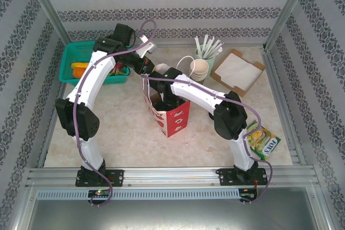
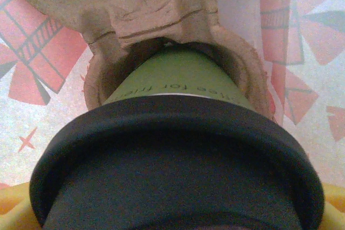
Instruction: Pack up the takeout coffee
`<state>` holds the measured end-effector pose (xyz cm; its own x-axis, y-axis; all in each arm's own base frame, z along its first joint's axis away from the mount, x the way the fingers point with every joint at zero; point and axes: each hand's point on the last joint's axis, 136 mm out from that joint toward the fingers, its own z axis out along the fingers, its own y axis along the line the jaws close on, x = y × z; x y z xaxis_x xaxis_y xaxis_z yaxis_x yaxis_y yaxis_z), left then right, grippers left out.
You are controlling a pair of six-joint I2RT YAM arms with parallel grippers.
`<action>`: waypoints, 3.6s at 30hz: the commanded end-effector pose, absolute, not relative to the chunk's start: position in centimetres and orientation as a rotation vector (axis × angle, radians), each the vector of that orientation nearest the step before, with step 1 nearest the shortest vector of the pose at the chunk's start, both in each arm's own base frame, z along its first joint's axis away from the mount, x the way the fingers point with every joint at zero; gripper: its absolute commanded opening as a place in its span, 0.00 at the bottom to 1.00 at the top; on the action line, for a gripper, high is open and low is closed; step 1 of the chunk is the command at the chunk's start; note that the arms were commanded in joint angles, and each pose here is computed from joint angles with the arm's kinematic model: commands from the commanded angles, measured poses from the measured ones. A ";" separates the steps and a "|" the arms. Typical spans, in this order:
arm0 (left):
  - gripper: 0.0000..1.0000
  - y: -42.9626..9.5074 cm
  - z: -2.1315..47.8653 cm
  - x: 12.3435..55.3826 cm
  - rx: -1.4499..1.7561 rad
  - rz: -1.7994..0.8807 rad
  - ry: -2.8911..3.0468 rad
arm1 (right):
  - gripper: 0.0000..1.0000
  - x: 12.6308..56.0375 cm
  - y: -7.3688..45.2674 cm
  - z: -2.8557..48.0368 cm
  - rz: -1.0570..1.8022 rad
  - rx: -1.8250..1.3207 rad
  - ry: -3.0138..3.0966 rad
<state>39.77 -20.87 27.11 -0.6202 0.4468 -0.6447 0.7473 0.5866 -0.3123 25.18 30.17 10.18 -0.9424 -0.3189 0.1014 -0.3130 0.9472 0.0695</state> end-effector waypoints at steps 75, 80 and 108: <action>0.00 -20.1 28.6 40.4 0.537 -0.847 2.386 | 0.98 25.9 28.5 31.6 -0.719 0.392 -3.767; 0.00 -20.1 28.9 40.5 0.525 -0.839 2.383 | 0.95 24.8 25.6 29.9 -0.732 0.032 -3.773; 0.00 -19.6 29.7 39.8 0.455 -0.839 2.397 | 0.31 24.4 24.0 24.5 -0.426 -0.319 -3.688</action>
<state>40.23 -20.13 27.44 -0.8093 0.1736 -0.5612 0.4841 0.7381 -0.4699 23.91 24.73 23.72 -0.8385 0.2128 -0.5016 0.0912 0.9624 0.2559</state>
